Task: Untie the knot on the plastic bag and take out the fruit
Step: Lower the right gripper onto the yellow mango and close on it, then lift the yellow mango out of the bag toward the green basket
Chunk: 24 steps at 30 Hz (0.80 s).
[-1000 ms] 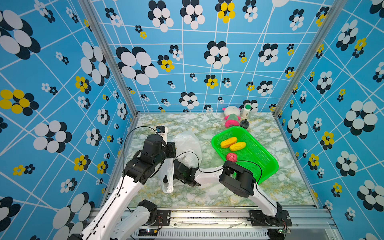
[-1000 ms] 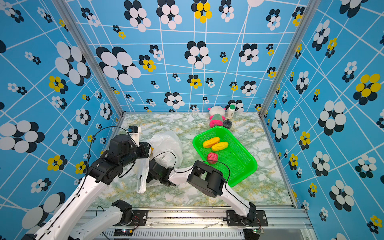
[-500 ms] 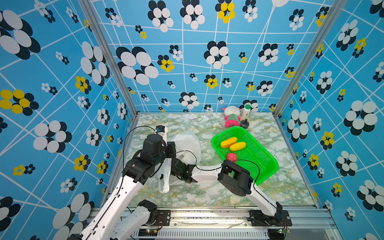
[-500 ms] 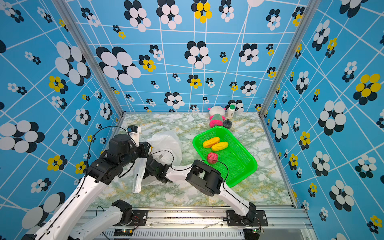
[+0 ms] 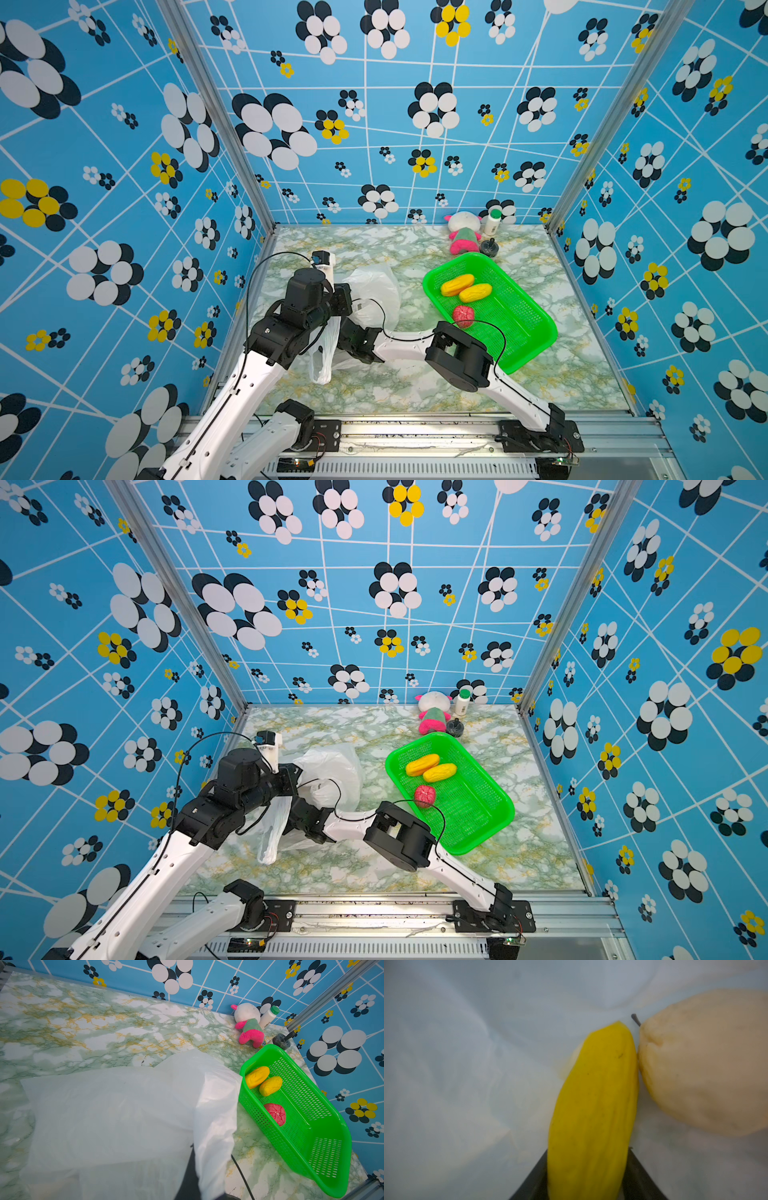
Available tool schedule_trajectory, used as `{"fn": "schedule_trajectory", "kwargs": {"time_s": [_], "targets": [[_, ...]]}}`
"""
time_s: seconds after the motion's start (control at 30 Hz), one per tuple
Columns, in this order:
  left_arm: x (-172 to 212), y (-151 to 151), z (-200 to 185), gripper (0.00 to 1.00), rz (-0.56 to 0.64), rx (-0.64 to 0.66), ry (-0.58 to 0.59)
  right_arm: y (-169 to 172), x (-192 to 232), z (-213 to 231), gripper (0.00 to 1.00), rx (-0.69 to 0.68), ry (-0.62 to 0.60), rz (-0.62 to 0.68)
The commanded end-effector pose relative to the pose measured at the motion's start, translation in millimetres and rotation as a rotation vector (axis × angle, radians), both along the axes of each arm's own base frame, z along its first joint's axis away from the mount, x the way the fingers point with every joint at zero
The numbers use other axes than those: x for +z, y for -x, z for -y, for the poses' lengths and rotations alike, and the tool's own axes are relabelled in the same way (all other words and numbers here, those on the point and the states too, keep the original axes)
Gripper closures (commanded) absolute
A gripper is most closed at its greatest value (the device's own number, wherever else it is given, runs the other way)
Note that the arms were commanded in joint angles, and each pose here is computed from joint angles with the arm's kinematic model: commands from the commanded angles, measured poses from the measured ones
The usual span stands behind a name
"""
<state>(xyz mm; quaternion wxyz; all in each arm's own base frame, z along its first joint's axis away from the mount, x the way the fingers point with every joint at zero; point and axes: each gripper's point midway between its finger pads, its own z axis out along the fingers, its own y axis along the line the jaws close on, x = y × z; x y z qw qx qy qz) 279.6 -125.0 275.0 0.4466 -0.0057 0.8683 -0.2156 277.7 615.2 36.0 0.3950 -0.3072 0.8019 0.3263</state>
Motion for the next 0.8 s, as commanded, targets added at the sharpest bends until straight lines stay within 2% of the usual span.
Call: {"fn": "schedule_trajectory", "kwargs": {"time_s": [0.0, 0.2, 0.3, 0.57, 0.67, 0.77], "targets": [[4.3, 0.1, -0.1, 1.00, 0.007, 0.000, 0.017, -0.6, 5.8, 18.3, 0.58, -0.034, 0.029, 0.004], [0.9, -1.4, -3.4, 1.00, 0.005, 0.014, 0.001, 4.7, 28.6, 47.8, 0.72, -0.064, 0.015, 0.041], [-4.4, -1.8, -4.8, 1.00, 0.001, 0.022, -0.004, 16.3, 47.1, 63.4, 0.75, -0.045, -0.024, 0.046], [-7.1, -5.2, -1.5, 1.00, -0.003, 0.010, -0.004, 69.6, 97.3, 113.6, 0.78, 0.015, -0.111, 0.088], [-9.1, -5.1, -1.0, 1.00, 0.002, 0.013, 0.010, 90.5, 107.7, 121.3, 0.80, 0.073, -0.156, 0.082], [-7.6, -5.1, 0.9, 1.00, 0.001, 0.003, 0.014, 120.3, 124.4, 129.5, 0.81, 0.150, -0.169, 0.133]]}}
